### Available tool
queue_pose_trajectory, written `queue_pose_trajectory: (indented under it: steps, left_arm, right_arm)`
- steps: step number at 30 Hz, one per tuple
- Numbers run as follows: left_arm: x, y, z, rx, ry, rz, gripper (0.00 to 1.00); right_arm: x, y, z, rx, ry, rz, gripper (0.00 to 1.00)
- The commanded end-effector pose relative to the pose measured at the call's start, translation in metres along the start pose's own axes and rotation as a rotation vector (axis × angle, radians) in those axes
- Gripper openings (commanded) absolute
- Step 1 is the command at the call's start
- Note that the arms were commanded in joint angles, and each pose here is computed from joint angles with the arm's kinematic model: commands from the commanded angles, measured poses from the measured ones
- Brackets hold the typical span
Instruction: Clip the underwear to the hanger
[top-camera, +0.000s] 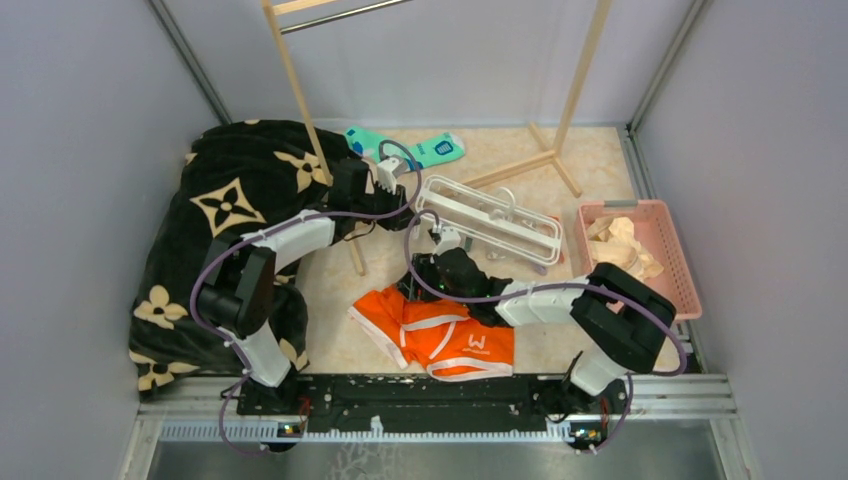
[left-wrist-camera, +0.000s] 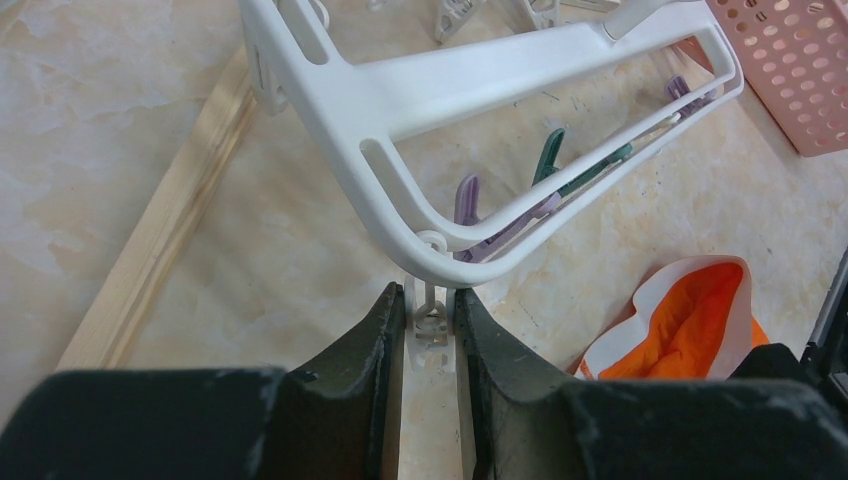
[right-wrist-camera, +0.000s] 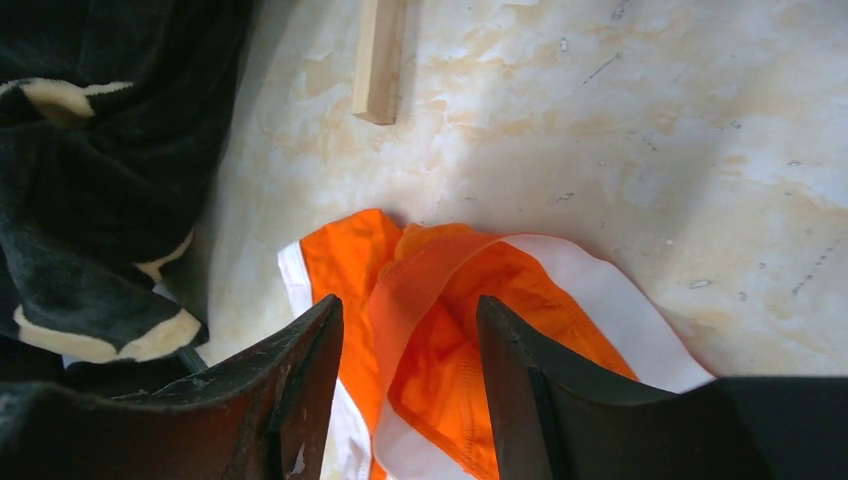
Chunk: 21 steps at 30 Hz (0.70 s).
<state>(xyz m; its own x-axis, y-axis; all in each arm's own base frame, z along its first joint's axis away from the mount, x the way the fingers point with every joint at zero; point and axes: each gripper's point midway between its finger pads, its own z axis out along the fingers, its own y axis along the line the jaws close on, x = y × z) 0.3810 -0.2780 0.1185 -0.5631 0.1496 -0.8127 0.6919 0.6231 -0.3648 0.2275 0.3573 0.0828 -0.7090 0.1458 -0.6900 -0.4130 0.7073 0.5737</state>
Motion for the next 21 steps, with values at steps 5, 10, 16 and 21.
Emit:
queue_pose_trajectory:
  steps: [5,10,16,21]
  left_arm:
    - [-0.033,-0.007,-0.009,0.008,-0.071,0.032,0.00]
    - [-0.034,-0.007,-0.010,0.008,-0.073,0.035,0.00]
    - [-0.034,-0.007,-0.010,0.008,-0.072,0.034,0.00]
    - [-0.034,-0.006,-0.010,0.006,-0.072,0.037,0.00]
  right_arm:
    - [-0.015,0.045,0.015,-0.107,-0.033,0.042,0.46]
    - [-0.010,0.046,0.019,-0.097,-0.012,0.035,0.41]
    - [-0.002,0.033,0.015,-0.028,-0.002,0.027,0.45]
    - [0.009,0.020,0.010,0.012,0.008,0.031,0.50]
